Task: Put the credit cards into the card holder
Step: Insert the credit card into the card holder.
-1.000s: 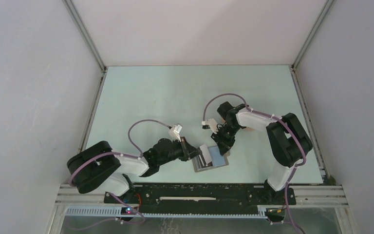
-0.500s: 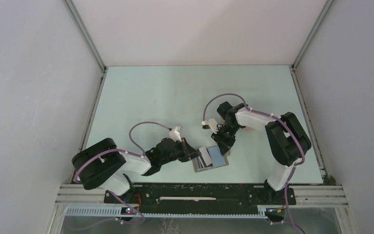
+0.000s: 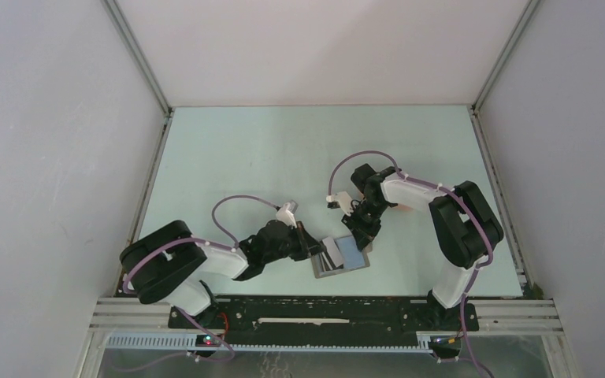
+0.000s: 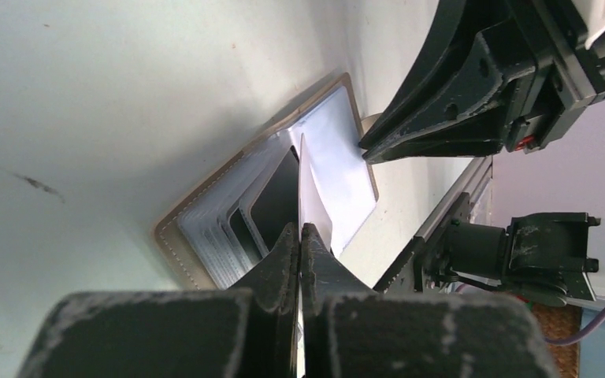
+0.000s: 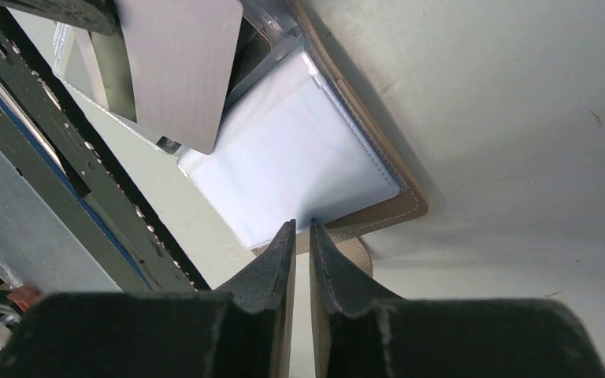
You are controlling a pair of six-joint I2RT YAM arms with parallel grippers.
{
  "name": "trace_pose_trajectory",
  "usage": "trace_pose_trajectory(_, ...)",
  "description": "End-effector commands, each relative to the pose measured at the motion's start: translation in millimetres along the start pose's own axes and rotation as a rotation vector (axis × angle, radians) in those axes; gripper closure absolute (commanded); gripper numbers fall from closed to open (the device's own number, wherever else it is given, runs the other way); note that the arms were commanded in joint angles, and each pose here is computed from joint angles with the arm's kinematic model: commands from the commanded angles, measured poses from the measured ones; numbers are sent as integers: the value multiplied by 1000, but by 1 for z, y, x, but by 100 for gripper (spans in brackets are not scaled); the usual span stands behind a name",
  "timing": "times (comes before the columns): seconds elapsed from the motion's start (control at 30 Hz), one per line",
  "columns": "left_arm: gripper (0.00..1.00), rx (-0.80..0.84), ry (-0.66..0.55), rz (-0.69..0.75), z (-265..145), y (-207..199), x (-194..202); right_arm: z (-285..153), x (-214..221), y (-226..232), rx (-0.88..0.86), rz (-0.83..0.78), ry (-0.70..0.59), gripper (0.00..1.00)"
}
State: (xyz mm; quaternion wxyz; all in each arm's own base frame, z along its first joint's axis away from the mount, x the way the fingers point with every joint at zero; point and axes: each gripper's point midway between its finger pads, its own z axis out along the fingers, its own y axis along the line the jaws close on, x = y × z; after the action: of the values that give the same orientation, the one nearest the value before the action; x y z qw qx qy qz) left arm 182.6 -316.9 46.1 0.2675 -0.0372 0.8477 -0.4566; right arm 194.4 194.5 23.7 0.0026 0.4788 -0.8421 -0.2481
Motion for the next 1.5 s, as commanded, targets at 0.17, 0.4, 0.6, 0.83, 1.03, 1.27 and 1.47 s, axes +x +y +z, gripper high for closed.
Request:
trace_pose_trajectory(0.17,100,-65,-28,15,1,-1,-12,-5,-10,1,13,-12,-15,81)
trace_pose_trajectory(0.4,100,-83,-20,34,4,-3,-13,-7,-11,1,16,-15,-19,81)
trace_pose_trajectory(0.6,100,-90,-5,35,8,-3,-8,-7,-11,1,16,-15,-22,81)
trace_pose_trajectory(0.83,100,-87,16,28,12,-4,-2,-8,-11,1,16,-15,-22,81)
trace_pose_trajectory(1.03,100,-87,32,21,13,-4,3,-8,-12,1,18,-17,-25,81)
trace_pose_trajectory(1.27,100,-122,32,28,7,2,4,-8,-11,1,18,-17,-24,81)
trace_pose_trajectory(1.47,100,-150,10,57,6,4,-2,-8,-12,2,18,-19,-25,81)
